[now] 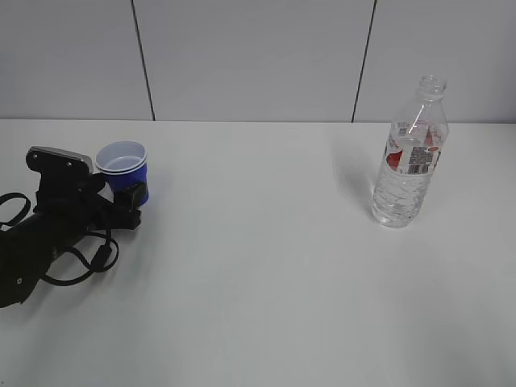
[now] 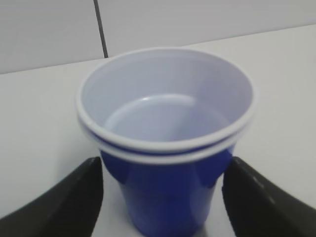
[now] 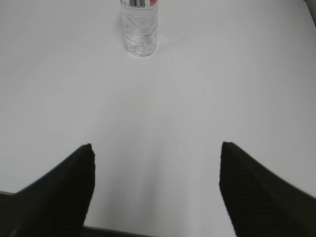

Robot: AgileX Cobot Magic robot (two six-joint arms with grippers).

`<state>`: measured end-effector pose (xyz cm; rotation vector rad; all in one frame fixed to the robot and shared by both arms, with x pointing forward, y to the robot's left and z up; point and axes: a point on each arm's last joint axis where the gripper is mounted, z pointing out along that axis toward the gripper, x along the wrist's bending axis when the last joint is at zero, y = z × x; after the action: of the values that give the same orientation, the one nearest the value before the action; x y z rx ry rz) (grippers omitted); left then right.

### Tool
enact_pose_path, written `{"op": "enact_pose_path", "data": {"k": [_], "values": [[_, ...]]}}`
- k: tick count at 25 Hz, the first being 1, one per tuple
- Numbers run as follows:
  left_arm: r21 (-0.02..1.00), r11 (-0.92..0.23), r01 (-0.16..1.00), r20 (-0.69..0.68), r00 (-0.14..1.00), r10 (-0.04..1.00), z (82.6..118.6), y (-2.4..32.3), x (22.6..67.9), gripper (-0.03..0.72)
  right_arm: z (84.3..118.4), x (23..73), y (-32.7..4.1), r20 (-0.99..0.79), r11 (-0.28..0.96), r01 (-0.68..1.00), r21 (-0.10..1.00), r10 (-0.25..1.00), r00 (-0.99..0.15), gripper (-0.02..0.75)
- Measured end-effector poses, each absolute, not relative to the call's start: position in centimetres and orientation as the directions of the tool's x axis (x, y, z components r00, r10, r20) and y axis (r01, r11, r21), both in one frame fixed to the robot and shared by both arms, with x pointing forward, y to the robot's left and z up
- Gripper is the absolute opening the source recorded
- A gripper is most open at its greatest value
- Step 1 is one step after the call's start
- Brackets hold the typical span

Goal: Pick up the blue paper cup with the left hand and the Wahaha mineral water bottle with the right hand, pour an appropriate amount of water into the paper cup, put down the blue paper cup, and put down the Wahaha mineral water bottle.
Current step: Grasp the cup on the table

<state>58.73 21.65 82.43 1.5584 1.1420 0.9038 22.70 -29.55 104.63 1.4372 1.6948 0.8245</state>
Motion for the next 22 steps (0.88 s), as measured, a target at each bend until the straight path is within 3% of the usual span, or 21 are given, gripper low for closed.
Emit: {"op": "enact_pose_path", "data": {"k": [22], "values": [[0.970,-0.066,0.236,-0.007,0.295,0.955,81.4,21.2,60.1,0.568,104.6,22.7,-29.5,-0.135,0.160,0.502,0.850,0.987,-0.087,0.587]]}}
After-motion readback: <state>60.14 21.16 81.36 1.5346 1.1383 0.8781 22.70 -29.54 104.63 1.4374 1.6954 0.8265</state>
